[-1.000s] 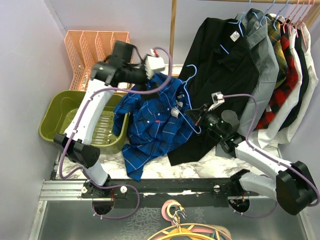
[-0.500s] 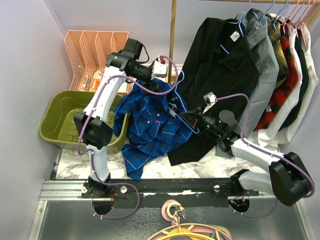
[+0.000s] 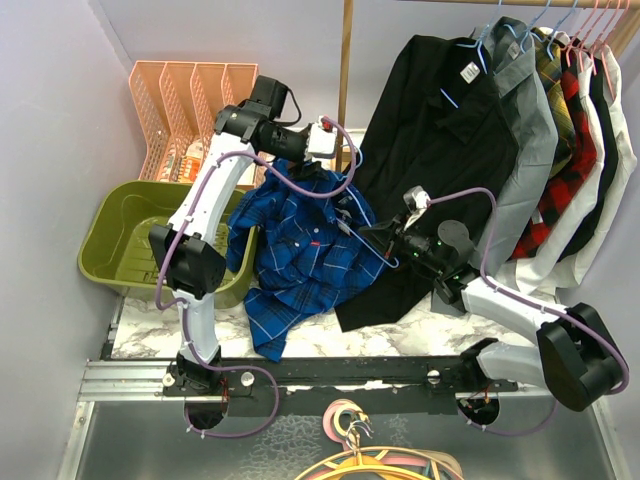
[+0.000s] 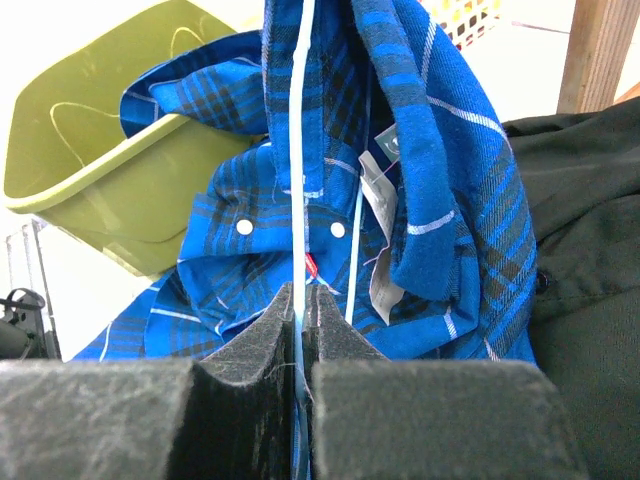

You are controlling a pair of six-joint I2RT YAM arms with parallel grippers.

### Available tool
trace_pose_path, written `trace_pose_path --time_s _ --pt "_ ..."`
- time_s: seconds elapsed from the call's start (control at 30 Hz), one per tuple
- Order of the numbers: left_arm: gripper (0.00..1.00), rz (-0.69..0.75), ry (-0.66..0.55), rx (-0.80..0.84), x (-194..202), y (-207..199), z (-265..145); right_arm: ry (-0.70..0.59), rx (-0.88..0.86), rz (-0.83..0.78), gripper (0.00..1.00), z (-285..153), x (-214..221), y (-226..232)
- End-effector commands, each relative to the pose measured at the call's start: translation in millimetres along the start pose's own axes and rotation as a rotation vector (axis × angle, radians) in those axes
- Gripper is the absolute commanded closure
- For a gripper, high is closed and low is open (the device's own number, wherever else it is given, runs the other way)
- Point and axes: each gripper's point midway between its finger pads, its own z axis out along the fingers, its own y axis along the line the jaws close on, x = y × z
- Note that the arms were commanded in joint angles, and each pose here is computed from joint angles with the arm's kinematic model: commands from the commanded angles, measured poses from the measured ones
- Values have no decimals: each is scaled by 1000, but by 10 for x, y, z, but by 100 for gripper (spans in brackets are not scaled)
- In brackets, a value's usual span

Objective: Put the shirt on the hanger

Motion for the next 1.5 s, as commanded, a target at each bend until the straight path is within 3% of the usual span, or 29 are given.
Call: trace_pose_path --time_s 0.0,0.2,0.3,0.4,0.43,0.5,0.73,0.77,0.8,0.83,0.87,0.9,0.93,1.03,1.13,1.3,1.47 --pt "48 47 1 78 88 -145 163 -41 -44 -52 99 54 -136 75" --pt "39 52 14 120 162 -194 226 -43 -36 -63 99 76 -145 49" --pt "43 58 25 138 203 -225 255 -52 -28 -60 99 82 -156 33" --pt "58 58 41 151 263 -251 275 -69 -17 -59 99 81 -194 21" --pt "68 60 44 153 270 -255 280 -72 -12 -60 99 79 -202 14" --pt "98 61 50 145 274 -233 277 -82 -1 -60 99 76 -233 2" --pt "100 71 14 75 -22 -193 126 -141 28 -52 97 35 -529 40" --pt "100 82 7 62 -92 -184 88 -149 37 -53 88 15 -613 56" --pt "100 91 3 42 -186 -150 32 -154 59 -55 69 -15 -683 49" --pt "100 89 -3 27 -273 -127 -19 -162 93 -56 49 -66 -759 31" --pt "100 86 -7 21 -344 -132 -66 -192 132 -56 18 -154 -887 27" --pt "100 86 -10 8 -416 -129 -119 -209 184 -48 2 -238 -953 -19" --pt "100 87 -12 -4 -493 -138 -179 -238 226 -51 0 -339 -1035 -39" --pt "100 61 -3 -54 -656 -119 -325 -312 332 -51 1 -676 -1196 -76" --pt "100 2 6 -140 -817 -71 -495 -375 325 -9 1 -967 -1251 67" --pt "100 -146 -22 -288 -1043 32 -703 -366 58 93 1 -1127 -1086 619" --pt "100 -330 -129 -356 -1328 30 -827 -174 -225 210 12 -941 -710 1035"
